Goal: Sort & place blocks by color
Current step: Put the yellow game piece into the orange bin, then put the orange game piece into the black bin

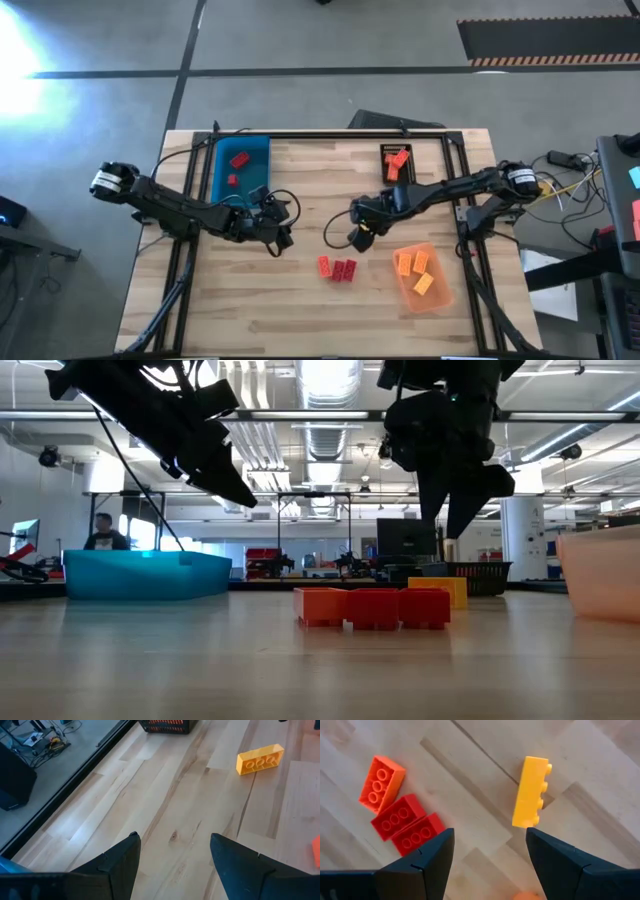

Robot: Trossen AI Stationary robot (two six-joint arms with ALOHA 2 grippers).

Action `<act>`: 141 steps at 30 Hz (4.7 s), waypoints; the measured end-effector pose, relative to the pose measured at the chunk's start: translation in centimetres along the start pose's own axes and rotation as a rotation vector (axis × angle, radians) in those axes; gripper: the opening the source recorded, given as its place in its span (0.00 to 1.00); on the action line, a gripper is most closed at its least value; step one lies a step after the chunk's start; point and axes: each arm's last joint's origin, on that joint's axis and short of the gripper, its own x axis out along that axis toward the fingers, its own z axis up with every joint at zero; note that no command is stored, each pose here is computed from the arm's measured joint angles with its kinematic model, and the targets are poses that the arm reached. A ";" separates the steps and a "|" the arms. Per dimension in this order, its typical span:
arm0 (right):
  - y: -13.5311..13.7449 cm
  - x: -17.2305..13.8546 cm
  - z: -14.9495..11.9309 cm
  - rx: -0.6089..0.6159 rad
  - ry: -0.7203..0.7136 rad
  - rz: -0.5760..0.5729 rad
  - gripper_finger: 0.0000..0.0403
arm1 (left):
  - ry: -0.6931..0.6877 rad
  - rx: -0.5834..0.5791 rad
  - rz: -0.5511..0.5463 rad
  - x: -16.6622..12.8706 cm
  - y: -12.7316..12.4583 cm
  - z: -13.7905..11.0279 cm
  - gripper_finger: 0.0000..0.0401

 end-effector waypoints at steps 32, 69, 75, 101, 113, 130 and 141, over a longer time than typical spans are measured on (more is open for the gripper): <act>-0.5 7.1 3.5 -0.046 0.152 -0.197 0.25 | 0.000 0.028 0.000 0.0 0.0 0.0 0.56; 3.4 -4.3 -8.8 0.317 0.270 -0.257 0.20 | 0.000 0.061 0.001 0.0 0.0 0.0 0.56; 4.3 -4.3 -11.8 0.363 0.277 -0.286 0.20 | 0.000 0.062 0.001 0.0 0.0 0.0 0.56; 2.2 -0.9 -14.9 0.427 0.264 -0.410 0.23 | 0.001 0.062 0.001 0.0 0.0 0.0 0.56; 2.1 -0.7 -14.9 0.401 0.269 -0.401 0.35 | 0.001 0.062 0.001 0.0 0.0 0.0 0.56; 4.0 -3.3 -13.6 0.230 0.103 -0.329 0.25 | 0.004 0.055 -0.029 -0.1 -0.1 0.2 0.56; 5.1 -5.0 -12.1 -0.027 -0.160 -0.309 0.14 | -0.008 0.076 -0.296 -1.9 -2.3 1.8 0.56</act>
